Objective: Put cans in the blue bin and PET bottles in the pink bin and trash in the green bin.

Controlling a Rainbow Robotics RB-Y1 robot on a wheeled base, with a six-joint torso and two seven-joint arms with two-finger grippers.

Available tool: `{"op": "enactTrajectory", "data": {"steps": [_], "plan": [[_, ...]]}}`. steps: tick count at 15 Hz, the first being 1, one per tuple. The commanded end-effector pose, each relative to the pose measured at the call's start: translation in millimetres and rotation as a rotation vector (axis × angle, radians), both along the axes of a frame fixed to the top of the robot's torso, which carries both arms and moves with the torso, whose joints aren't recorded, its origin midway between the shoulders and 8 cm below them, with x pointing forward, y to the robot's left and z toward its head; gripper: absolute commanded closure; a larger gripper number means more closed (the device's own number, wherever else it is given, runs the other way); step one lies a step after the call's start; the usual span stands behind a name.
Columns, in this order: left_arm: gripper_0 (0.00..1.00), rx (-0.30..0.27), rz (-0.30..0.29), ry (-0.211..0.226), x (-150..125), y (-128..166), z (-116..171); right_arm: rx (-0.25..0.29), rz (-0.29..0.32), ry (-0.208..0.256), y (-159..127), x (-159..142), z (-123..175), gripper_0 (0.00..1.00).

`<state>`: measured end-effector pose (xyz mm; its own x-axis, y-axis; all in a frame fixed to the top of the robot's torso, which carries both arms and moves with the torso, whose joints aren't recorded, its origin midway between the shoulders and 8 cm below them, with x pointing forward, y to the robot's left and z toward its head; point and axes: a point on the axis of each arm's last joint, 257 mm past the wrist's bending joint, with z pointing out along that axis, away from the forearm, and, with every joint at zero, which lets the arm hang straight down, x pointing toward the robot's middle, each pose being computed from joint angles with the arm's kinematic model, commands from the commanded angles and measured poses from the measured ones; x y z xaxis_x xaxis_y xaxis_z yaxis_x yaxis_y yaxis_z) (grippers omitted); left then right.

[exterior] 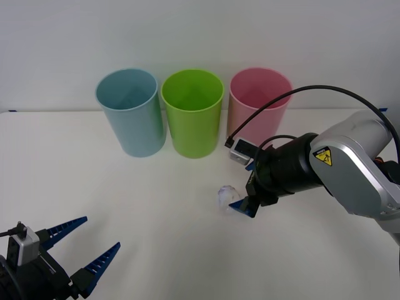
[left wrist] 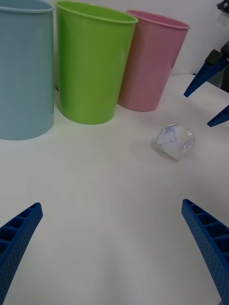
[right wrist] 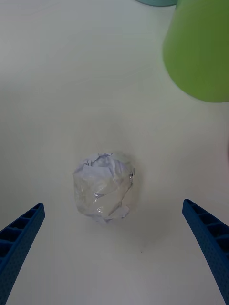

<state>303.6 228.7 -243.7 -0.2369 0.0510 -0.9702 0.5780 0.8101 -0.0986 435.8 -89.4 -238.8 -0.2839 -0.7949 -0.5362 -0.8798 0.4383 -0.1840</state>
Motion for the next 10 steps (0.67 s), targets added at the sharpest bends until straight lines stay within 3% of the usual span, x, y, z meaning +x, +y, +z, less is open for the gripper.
{"op": "enactTrajectory", "data": {"steps": [1,10], "plan": [[0.00,0.000,0.000,0.000,0.0,0.0,0.0,0.001,-0.007,0.022,2.3,0.1,-9.6,0.00],[0.00,0.000,0.000,0.000,0.0,0.0,0.0,-0.017,-0.026,0.049,11.4,5.1,-33.3,0.00]]}}
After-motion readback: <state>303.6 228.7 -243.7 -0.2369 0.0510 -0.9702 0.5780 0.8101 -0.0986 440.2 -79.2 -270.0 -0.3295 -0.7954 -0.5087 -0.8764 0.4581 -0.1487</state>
